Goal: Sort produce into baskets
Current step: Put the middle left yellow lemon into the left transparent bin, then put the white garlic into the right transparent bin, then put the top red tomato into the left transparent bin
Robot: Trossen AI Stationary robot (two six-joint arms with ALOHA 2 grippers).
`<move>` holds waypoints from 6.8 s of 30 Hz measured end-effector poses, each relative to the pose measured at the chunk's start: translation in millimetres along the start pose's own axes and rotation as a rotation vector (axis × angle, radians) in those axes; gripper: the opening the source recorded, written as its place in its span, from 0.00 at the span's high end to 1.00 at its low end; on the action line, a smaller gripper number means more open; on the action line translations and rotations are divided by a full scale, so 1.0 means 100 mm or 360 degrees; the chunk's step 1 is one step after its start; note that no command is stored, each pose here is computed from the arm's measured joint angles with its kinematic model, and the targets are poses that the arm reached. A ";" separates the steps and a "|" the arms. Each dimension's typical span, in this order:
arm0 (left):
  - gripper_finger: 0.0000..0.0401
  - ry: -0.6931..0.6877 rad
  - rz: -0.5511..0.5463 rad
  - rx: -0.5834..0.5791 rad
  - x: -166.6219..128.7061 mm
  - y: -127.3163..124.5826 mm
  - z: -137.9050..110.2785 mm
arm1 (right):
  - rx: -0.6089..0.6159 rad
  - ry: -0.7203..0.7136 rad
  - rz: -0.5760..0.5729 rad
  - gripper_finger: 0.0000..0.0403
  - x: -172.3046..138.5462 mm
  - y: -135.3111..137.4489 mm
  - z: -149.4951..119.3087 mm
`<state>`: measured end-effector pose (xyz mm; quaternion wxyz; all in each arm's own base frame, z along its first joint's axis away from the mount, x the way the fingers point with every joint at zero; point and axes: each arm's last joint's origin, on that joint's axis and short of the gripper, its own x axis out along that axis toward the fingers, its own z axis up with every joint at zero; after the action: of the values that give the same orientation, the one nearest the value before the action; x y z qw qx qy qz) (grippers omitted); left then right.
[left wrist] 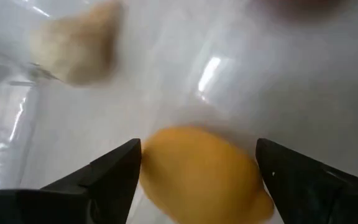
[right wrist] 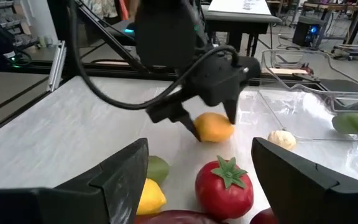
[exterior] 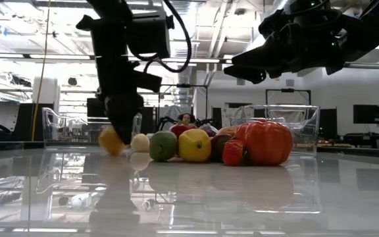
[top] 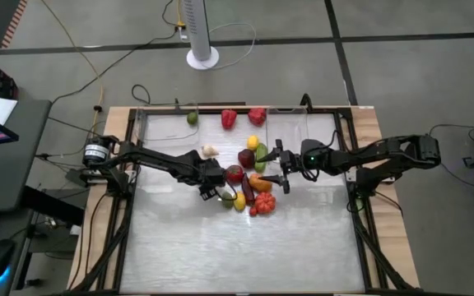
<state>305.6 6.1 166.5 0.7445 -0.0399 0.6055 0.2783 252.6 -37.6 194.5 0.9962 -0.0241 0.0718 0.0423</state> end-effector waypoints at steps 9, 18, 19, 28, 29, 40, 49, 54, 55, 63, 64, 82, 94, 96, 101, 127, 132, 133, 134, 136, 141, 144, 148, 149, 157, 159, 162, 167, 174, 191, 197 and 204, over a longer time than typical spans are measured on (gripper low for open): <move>0.25 -0.0142 -0.0088 -0.0071 -0.41 0.14 -0.06 | 0.0000 -0.0004 -0.0006 0.23 0.00 0.00 0.00; 0.25 -0.0101 -0.0129 -0.0422 -0.42 0.23 -0.35 | 0.0002 0.0001 -0.0006 0.23 0.00 0.00 0.00; 0.25 -0.0085 -0.0133 -0.0390 -0.41 0.21 -0.38 | 0.0003 0.0001 -0.0006 0.23 0.00 0.00 0.00; 0.25 -0.0130 -0.0191 -0.0515 -0.45 0.11 -0.41 | 0.0004 0.0004 -0.0040 0.23 0.00 -0.01 0.00; 0.25 -0.0135 -0.0194 -0.0518 -0.44 0.10 -0.41 | 0.0007 0.0005 -0.0039 0.23 0.00 -0.01 0.00; 0.25 -0.0057 -0.0178 -0.0451 -0.05 0.05 -0.49 | 0.0004 0.0004 -0.0020 0.23 0.01 0.03 0.00; 0.46 -0.0080 -0.0162 -0.0319 -0.08 0.05 -0.50 | 0.0003 0.0002 -0.0020 0.23 0.01 0.03 0.00; 0.54 -0.0090 -0.0146 -0.0291 -0.09 0.06 -0.50 | -0.0001 0.0004 -0.0020 0.23 0.01 0.03 0.00; 0.54 -0.0095 -0.0148 -0.0287 -0.09 0.07 -0.49 | -0.0001 0.0004 -0.0020 0.23 0.01 0.03 0.00; 0.52 -0.0387 0.0065 -0.0406 -0.51 0.42 -0.48 | -0.0001 0.0004 -0.0020 0.23 0.01 0.03 0.00; 0.52 -0.0454 0.0112 -0.0446 -0.57 0.50 -0.49 | -0.0001 0.0003 -0.0020 0.23 0.01 0.03 0.00; 0.27 -0.0620 0.0436 -0.0818 -0.65 1.77 -0.36 | 0.0006 -0.0003 -0.0021 0.23 0.01 0.02 0.00; 0.26 -0.0751 0.0006 -0.0342 -0.65 1.34 -0.06 | -0.0001 -0.0008 -0.0037 0.23 0.00 0.00 0.01; 0.28 -0.0693 -0.0024 -0.0254 -0.62 1.20 0.05 | -0.0001 -0.0008 -0.0035 0.23 0.00 0.00 0.01; 0.32 -0.0522 -0.0004 0.0041 -0.64 1.00 0.43 | 0.0007 -0.0023 -0.0034 0.23 0.00 0.01 0.02; 0.33 0.0322 0.0043 0.0992 0.50 0.76 0.81 | -0.0034 0.0089 -0.0082 0.23 -0.14 0.01 0.08; 0.33 0.0394 0.0156 0.1025 0.62 0.76 0.80 | -0.0037 0.0081 -0.0081 0.23 -0.14 0.01 0.08; 0.33 0.0399 0.0165 0.1029 0.62 0.76 0.80 | -0.0037 0.0081 -0.0081 0.23 -0.14 0.01 0.08; 0.33 0.0402 0.0164 0.1029 0.63 0.76 0.80 | -0.0039 0.0079 -0.0081 0.23 -0.14 0.01 0.08; 0.35 0.0395 0.0160 0.1026 0.63 0.76 0.80 | -0.0043 0.0074 -0.0082 0.23 -0.14 0.01 0.09; 0.51 0.0387 0.0146 0.0960 0.62 0.75 0.80 | -0.0042 0.0074 -0.0082 0.23 -0.14 0.01 0.08; 0.61 0.0389 0.0031 0.0904 0.52 0.72 0.79 | -0.0041 0.0075 -0.0083 0.23 -0.14 0.01 0.08; 0.69 0.0290 -0.0038 0.0819 0.12 0.73 0.83 | -0.0035 0.0075 -0.0083 0.23 -0.14 0.01 0.08; 0.70 0.0238 -0.0035 0.0791 -0.01 0.76 0.83 | -0.0035 0.0075 -0.0083 0.23 -0.14 0.01 0.08; 0.63 -0.0222 -0.0027 0.0431 -0.92 1.05 0.70 | -0.0025 0.0071 -0.0107 0.23 -0.14 0.01 0.09; 0.63 -0.0362 -0.0036 0.0349 -1.07 1.10 0.69 | -0.0025 0.0062 -0.0108 0.23 -0.14 0.01 0.09; 0.63 -0.0563 -0.0097 0.0277 -1.16 1.09 0.71 | -0.0019 0.0046 -0.0111 0.23 -0.14 0.01 0.10; 0.63 -0.0863 -0.0192 0.0230 -1.06 0.96 0.91 | -0.0014 0.0044 -0.0204 0.23 -0.25 -0.01 0.19; 0.63 -0.1224 -0.0341 0.0233 -0.69 0.80 1.31 | -0.0014 0.0007 -0.0320 0.23 -0.71 0.10 0.45; 0.48 -0.1647 -0.0639 0.0202 0.04 0.51 1.85 | 0.0004 0.0030 -0.0368 0.23 -0.82 0.20 0.48; 0.28 -0.1576 -0.0566 0.0268 -0.10 0.57 1.84 | 0.0036 0.0039 -0.0366 0.23 -0.82 0.20 0.47; 0.33 -0.1792 -0.0430 0.0408 -0.56 0.63 1.34 | 0.0021 0.0078 -0.0328 0.23 -0.83 0.29 0.46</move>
<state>387.6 91.8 270.7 0.9790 0.1273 0.1357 0.0839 174.5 -13.2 250.9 0.9934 -0.0258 0.0935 -0.0615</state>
